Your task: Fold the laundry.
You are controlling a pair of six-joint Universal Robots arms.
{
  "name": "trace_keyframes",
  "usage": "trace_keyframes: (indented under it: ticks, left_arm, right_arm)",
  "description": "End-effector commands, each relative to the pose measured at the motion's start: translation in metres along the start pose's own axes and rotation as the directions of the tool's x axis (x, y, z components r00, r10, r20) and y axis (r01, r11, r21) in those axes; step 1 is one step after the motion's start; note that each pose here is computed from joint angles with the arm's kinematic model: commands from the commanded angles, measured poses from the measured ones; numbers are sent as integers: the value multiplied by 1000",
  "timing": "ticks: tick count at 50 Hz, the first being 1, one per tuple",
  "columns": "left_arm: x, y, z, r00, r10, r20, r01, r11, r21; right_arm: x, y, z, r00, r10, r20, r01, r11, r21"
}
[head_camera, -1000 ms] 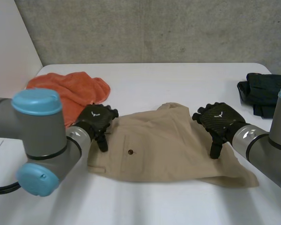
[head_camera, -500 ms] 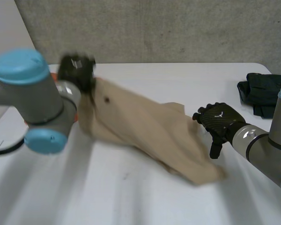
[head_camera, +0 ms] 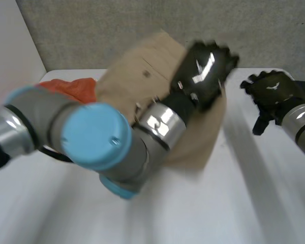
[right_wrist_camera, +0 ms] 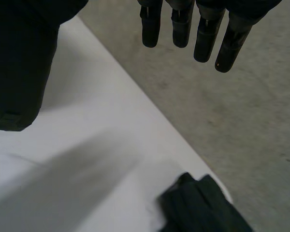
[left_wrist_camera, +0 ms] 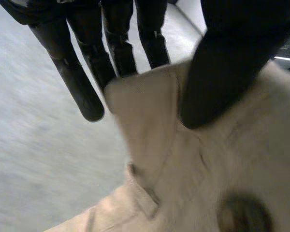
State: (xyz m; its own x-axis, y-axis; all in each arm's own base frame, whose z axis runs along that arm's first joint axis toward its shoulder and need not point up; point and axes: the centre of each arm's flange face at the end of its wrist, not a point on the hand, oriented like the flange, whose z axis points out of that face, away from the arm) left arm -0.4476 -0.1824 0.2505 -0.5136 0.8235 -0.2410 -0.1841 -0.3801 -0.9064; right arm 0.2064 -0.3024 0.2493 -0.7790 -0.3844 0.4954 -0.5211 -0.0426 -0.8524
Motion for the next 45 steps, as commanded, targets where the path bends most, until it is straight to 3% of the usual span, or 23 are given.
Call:
trace_keyframes:
  ticks: [1,6,12,16,22,26,31,35,45]
  left_arm:
    - [46,20,-24,977,-162,-142,145,982,-120]
    - [29,-4,-20,983,-140,-117,133,989,-69]
    - [-35,-20,-18,993,-80,86,85,995,-49]
    - [-71,-21,-41,960,-47,274,88,986,-140]
    - [-74,-13,-77,932,-11,361,129,943,-306]
    - [-61,-4,-109,937,-4,349,171,877,-448]
    - [-40,9,-150,945,-23,326,233,745,-625]
    - [-29,16,-170,951,-41,308,259,653,-712]
    - [-20,40,-179,938,-110,330,332,563,-757]
  right_arm:
    - [30,1,7,996,2,-86,-2,1000,0]
    - [35,0,9,995,2,-96,-1,1000,5]
    - [30,1,7,998,-10,-69,10,1000,-2]
    - [15,2,3,1000,-10,3,10,1000,-12]
    - [-3,3,-12,984,-48,171,55,998,-36]
    - [-17,12,-27,949,-120,290,147,987,-71]
    - [-32,31,-43,890,-205,407,273,955,-115]
    - [-39,42,-47,877,-210,431,290,949,-127]
    - [-63,81,-34,869,-189,458,284,948,-147]
